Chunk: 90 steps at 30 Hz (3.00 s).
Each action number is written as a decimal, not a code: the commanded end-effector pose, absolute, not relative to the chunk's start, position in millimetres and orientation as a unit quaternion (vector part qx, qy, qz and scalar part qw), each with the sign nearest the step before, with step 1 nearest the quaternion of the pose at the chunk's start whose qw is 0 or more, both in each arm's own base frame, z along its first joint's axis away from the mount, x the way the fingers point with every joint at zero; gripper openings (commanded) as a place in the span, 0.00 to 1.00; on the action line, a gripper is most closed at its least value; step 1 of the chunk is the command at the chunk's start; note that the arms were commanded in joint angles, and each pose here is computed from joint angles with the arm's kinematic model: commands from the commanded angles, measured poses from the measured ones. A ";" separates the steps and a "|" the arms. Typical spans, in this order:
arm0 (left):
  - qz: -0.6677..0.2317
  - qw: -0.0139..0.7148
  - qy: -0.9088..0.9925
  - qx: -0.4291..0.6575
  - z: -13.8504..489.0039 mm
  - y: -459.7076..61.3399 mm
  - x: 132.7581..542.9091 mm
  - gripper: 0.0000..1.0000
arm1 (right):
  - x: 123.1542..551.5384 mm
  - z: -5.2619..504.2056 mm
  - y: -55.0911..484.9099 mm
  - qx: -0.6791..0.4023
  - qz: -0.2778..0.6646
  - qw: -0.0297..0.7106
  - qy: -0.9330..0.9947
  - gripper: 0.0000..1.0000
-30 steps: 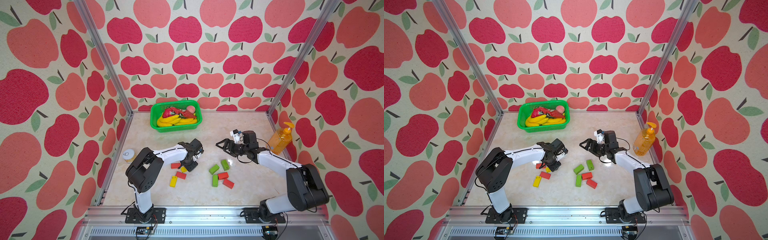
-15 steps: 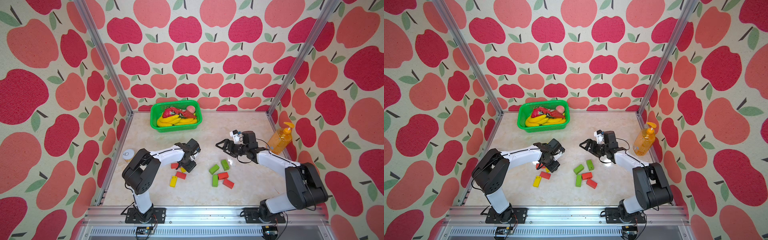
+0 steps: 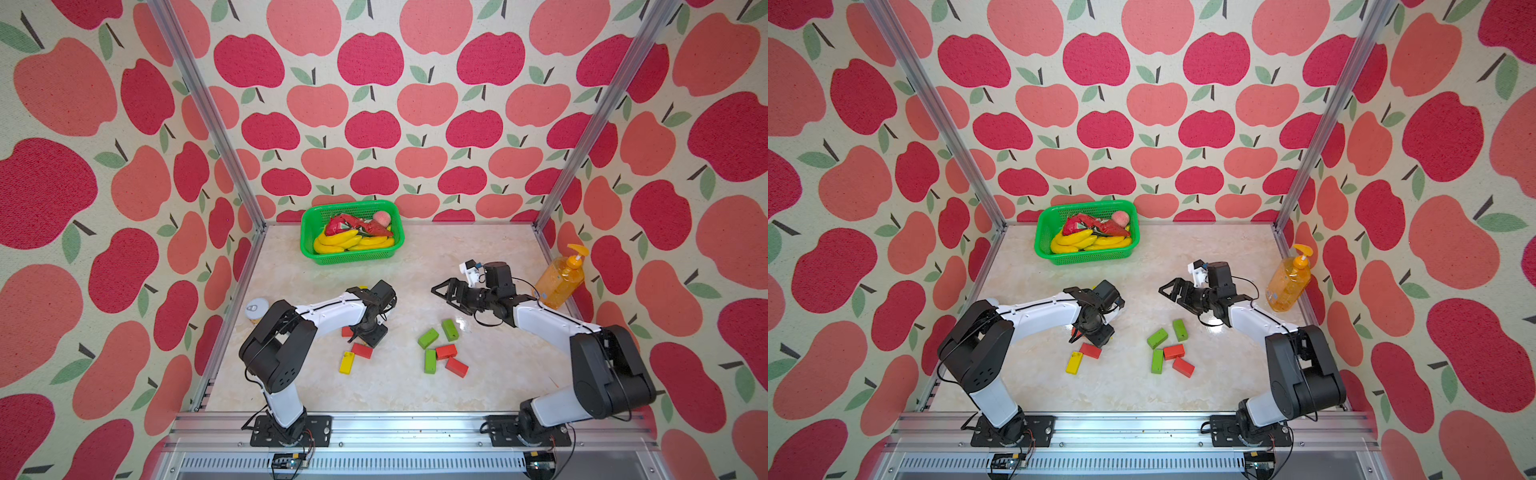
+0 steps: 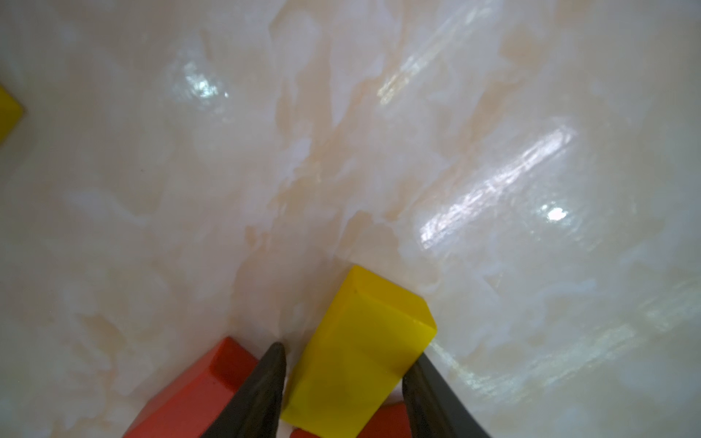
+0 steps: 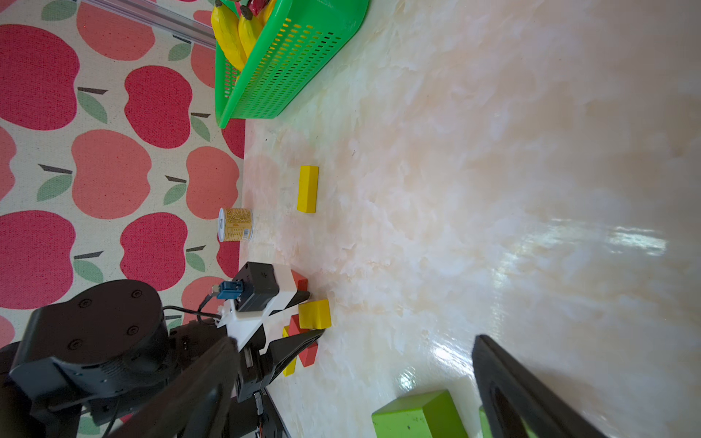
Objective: Assemble the letter k with building blocks
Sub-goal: Pick up the building block from the center of the board, then assemble the building block at the center of the board.
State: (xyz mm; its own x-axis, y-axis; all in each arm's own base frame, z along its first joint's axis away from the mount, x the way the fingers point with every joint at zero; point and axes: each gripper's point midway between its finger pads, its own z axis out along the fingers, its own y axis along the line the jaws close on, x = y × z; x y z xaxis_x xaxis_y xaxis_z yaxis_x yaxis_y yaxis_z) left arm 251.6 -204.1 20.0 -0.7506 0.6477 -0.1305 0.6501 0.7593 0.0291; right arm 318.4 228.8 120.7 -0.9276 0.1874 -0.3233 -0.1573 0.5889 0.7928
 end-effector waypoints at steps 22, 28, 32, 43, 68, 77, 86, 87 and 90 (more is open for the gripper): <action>-0.011 0.111 0.980 0.164 53.1 -211.8 289.9 0.32 | 320.9 117.6 226.6 0.012 0.452 0.190 0.872 0.99; 0.025 0.122 0.987 0.097 57.1 -189.9 301.9 0.30 | 320.5 119.0 226.9 0.012 0.453 0.192 0.871 0.99; 0.034 0.120 0.989 0.074 53.2 -177.5 306.9 0.31 | 320.6 120.1 227.0 0.011 0.453 0.192 0.870 0.99; 0.023 0.116 0.992 0.039 39.8 -167.5 322.9 0.32 | 320.9 115.9 226.7 0.013 0.451 0.189 0.872 0.99; 0.019 0.096 0.995 0.011 9.1 -170.5 333.2 0.31 | 321.9 111.8 227.0 0.014 0.448 0.186 0.874 0.99; 0.025 0.096 0.995 0.005 7.5 -167.7 335.0 0.31 | 322.4 112.1 227.4 0.013 0.449 0.186 0.874 0.99; 0.029 0.089 0.996 0.006 2.4 -165.4 336.5 0.31 | 322.8 110.5 227.3 0.014 0.448 0.184 0.875 0.99; 0.029 0.088 0.996 0.004 2.2 -164.6 336.7 0.31 | 322.6 109.6 227.1 0.015 0.447 0.184 0.875 0.99; 0.030 0.088 0.996 0.002 2.2 -163.9 336.8 0.31 | 322.9 109.9 227.4 0.014 0.448 0.183 0.875 0.99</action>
